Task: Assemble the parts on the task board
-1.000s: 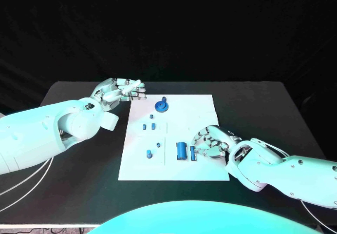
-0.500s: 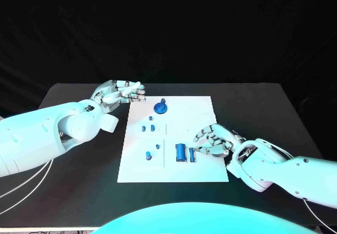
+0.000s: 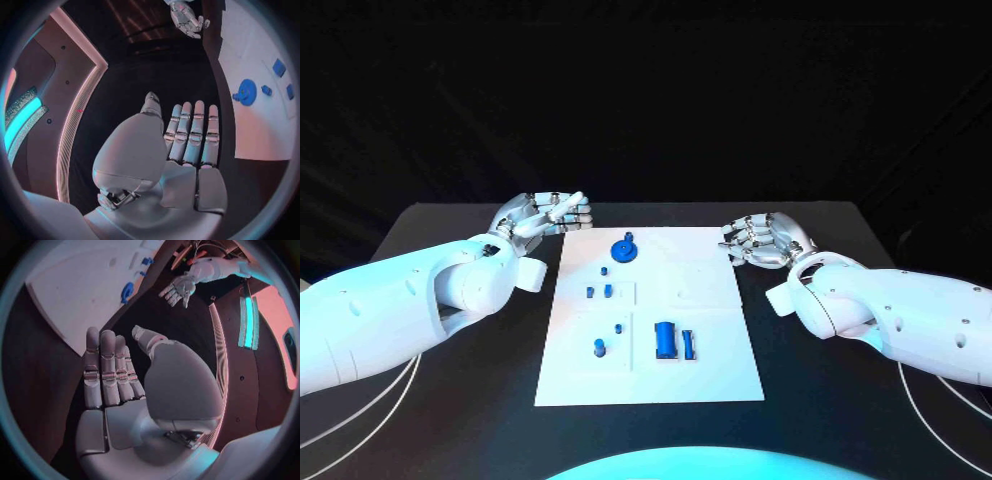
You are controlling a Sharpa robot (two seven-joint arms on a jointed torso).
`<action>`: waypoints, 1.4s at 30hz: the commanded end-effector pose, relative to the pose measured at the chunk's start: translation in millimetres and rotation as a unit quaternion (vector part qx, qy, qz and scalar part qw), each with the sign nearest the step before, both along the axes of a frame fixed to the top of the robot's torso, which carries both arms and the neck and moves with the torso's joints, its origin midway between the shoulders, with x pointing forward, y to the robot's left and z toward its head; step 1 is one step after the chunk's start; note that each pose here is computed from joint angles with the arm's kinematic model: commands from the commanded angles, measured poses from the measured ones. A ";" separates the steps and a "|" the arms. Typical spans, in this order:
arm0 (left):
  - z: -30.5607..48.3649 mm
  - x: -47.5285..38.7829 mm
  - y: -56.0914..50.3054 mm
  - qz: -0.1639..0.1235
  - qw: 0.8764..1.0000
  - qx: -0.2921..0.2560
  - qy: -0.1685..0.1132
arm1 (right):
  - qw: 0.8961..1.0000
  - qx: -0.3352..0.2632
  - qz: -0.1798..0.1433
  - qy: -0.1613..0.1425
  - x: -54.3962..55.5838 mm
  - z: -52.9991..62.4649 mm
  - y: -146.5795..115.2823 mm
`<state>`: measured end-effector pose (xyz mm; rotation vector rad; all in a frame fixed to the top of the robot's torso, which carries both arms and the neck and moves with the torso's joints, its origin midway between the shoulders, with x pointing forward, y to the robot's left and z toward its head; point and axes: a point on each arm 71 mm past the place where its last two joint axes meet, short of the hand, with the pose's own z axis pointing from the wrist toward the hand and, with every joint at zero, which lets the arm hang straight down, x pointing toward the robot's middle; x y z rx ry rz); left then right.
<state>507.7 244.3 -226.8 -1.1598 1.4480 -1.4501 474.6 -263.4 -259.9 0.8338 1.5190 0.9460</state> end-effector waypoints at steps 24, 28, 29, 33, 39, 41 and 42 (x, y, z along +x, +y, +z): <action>-10.2 -9.0 -21.5 0.111 0.994 0.014 -0.017 | 0.985 0.165 -0.047 -0.022 8.2 18.3 45.0; -4.7 -26.8 -37.3 0.126 0.992 0.023 -0.025 | 0.977 0.204 -0.056 -0.021 -4.5 28.9 61.5; -3.5 -30.2 -40.0 0.128 0.991 0.024 -0.027 | 0.976 0.209 -0.057 -0.021 -6.6 30.6 64.0; 0.6 -41.1 -48.4 0.137 0.990 0.029 -0.032 | 0.972 0.224 -0.061 -0.019 -12.3 35.3 70.4; 2.6 -46.0 -51.9 0.141 0.989 0.031 -0.035 | 0.972 0.225 -0.061 -0.019 -12.8 35.7 71.0; 2.6 -46.0 -51.9 0.141 0.989 0.031 -0.035 | 0.972 0.225 -0.061 -0.019 -12.8 35.7 71.0; 2.6 -46.0 -51.9 0.141 0.989 0.031 -0.035 | 0.972 0.225 -0.061 -0.019 -12.8 35.7 71.0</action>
